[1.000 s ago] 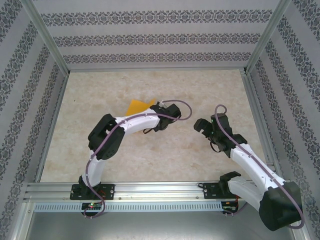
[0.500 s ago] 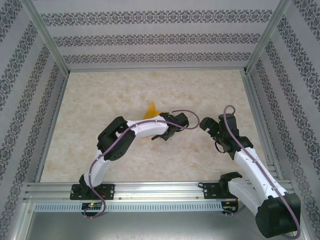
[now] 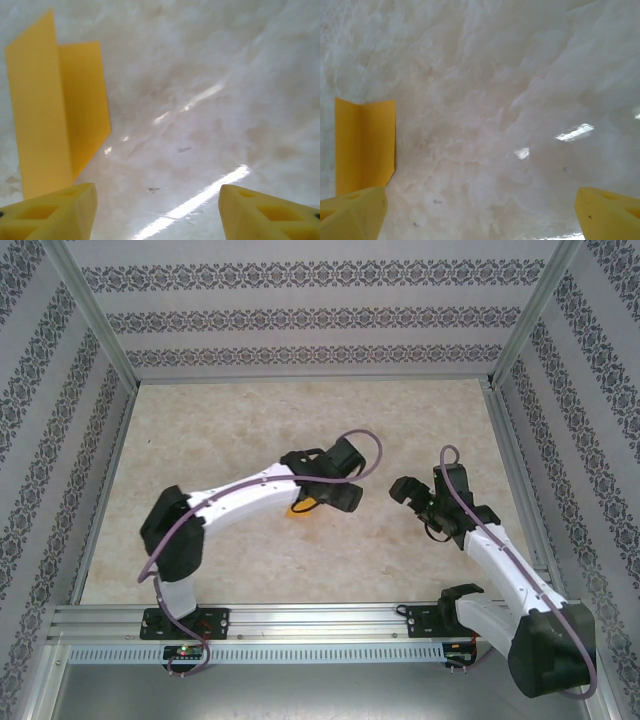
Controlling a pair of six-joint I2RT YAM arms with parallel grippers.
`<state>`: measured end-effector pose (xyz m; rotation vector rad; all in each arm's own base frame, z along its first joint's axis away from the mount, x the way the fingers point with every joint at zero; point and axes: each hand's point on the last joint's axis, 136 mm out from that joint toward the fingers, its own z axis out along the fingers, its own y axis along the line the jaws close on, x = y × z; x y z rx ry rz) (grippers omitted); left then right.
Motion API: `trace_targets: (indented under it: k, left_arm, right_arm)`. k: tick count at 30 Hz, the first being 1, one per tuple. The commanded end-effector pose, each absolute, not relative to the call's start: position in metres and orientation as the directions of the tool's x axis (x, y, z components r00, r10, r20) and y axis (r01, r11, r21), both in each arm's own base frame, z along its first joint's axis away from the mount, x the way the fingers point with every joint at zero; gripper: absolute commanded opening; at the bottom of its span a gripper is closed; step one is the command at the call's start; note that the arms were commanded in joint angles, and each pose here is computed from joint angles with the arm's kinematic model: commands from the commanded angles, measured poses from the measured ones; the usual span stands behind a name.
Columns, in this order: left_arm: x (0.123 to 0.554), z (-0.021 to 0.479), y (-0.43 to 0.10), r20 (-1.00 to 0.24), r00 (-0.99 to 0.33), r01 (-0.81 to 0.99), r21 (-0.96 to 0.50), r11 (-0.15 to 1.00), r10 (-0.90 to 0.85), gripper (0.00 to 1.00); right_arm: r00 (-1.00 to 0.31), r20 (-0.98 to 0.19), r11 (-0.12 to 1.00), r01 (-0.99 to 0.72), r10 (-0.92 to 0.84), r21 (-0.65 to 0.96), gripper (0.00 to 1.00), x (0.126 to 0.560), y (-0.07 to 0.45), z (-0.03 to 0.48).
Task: Fold a paper plane with a square sheet of paper (pick it up from the middle)
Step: Turn over the paper at the center of the table, then rotate the paper at the center of the table.
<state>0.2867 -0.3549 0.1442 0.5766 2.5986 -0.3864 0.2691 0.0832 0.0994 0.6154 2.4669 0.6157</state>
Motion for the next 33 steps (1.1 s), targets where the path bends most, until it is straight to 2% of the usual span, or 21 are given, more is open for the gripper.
trace_targets:
  k: [1,6,7,9,14,18,26,33]
  left_arm:
    - [0.297,0.163,-0.343,-0.504,-0.844,0.376,-0.309,0.874,0.185,0.75]
    - [0.313,0.183,-0.285,-0.553,-0.833,0.240,-0.332,0.912,0.018,0.91]
    - [0.315,0.184,-0.273,-0.557,-0.830,0.219,-0.340,0.915,-0.008,0.93]
    - [0.316,0.183,-0.251,-0.574,-0.818,0.191,-0.340,0.921,-0.042,0.99]
    - [0.313,0.173,-0.194,-0.577,-0.793,0.048,-0.377,0.925,-0.194,1.00]
    - [0.306,0.159,-0.159,-0.564,-0.779,-0.039,-0.393,0.919,-0.274,1.00]
    - [0.294,0.154,-0.107,-0.569,-0.689,-0.222,-0.425,0.877,-0.450,1.00]
    - [0.291,0.150,-0.098,-0.550,-0.701,-0.254,-0.402,0.880,-0.454,1.00]
  right_arm:
    - [-0.805,-0.387,0.788,0.154,0.450,0.596,0.92,0.285,0.113,0.124]
    - [-0.836,-0.415,0.814,0.062,0.358,0.578,0.90,0.294,0.161,0.133]
    - [-0.842,-0.420,0.816,0.041,0.339,0.577,0.88,0.296,0.174,0.135]
    - [-0.856,-0.421,0.812,-0.001,0.301,0.584,0.78,0.299,0.202,0.137]
    - [-0.891,-0.414,0.804,-0.103,0.188,0.586,0.61,0.305,0.274,0.138]
    - [-0.918,-0.384,0.803,-0.155,0.099,0.576,0.52,0.309,0.326,0.129]
    - [-0.964,-0.261,0.832,-0.106,0.048,0.545,0.50,0.317,0.375,0.079]
    - [-0.976,-0.215,0.860,-0.129,-0.023,0.494,0.51,0.307,0.379,0.047]
